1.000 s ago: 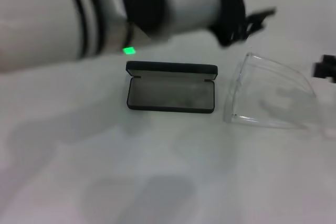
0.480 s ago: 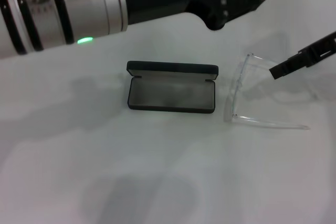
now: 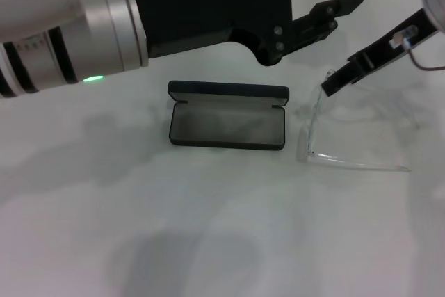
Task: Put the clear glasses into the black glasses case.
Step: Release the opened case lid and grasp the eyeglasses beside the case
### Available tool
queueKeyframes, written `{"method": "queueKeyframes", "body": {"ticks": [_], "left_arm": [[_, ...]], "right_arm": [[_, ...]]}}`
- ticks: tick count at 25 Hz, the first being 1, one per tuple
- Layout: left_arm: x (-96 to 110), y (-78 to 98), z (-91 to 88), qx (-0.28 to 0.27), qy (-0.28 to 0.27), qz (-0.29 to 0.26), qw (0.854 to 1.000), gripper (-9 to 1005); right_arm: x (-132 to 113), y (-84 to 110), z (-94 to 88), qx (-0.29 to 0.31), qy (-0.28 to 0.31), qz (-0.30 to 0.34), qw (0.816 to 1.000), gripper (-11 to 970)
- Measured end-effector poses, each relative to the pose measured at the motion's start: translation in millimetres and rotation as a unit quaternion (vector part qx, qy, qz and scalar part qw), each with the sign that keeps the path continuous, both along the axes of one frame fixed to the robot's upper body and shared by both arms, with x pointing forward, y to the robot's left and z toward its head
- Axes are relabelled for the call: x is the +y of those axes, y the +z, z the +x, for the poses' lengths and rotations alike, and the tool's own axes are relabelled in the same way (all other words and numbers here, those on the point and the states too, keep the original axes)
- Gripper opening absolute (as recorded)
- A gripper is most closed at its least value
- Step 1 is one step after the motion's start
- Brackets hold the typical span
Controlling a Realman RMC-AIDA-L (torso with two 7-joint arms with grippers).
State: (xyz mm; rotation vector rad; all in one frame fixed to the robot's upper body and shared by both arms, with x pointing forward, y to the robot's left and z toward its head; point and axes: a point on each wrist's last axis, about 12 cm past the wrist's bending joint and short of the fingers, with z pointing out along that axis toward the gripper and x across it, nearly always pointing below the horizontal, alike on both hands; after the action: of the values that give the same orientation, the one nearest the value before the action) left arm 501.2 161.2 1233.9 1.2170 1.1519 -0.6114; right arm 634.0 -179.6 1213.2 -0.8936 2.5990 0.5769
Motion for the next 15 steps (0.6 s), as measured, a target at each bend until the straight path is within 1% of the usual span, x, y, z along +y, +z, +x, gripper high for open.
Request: {"method": "queueKeyframes", "body": {"ticks": [3, 7, 10, 15], "left_arm": [[0.6, -4.1, 0.1, 0.001, -0.001, 0.003, 1.000, 428], [-1.2, -11.8, -1.8, -0.004, -0.019, 0.014, 1.000, 427], [-1.5, -13.0, -3.3, -0.005, -0.028, 0.014, 1.000, 427], [1.8, -15.1, -2.4, -0.007, -0.026, 0.002, 1.000, 426]], "right_arm": [[2.7, -10.7, 2.1, 0.014, -0.008, 0.010, 1.000, 587], [7.5, -26.0, 4.3, 0.026, -0.021, 0.014, 0.999, 588], [13.7, -29.6, 6.3, 0.030, -0.025, 0.015, 0.999, 589], [19.4, -27.6, 10.9, 0.025, -0.031, 0.016, 0.999, 589]]}}
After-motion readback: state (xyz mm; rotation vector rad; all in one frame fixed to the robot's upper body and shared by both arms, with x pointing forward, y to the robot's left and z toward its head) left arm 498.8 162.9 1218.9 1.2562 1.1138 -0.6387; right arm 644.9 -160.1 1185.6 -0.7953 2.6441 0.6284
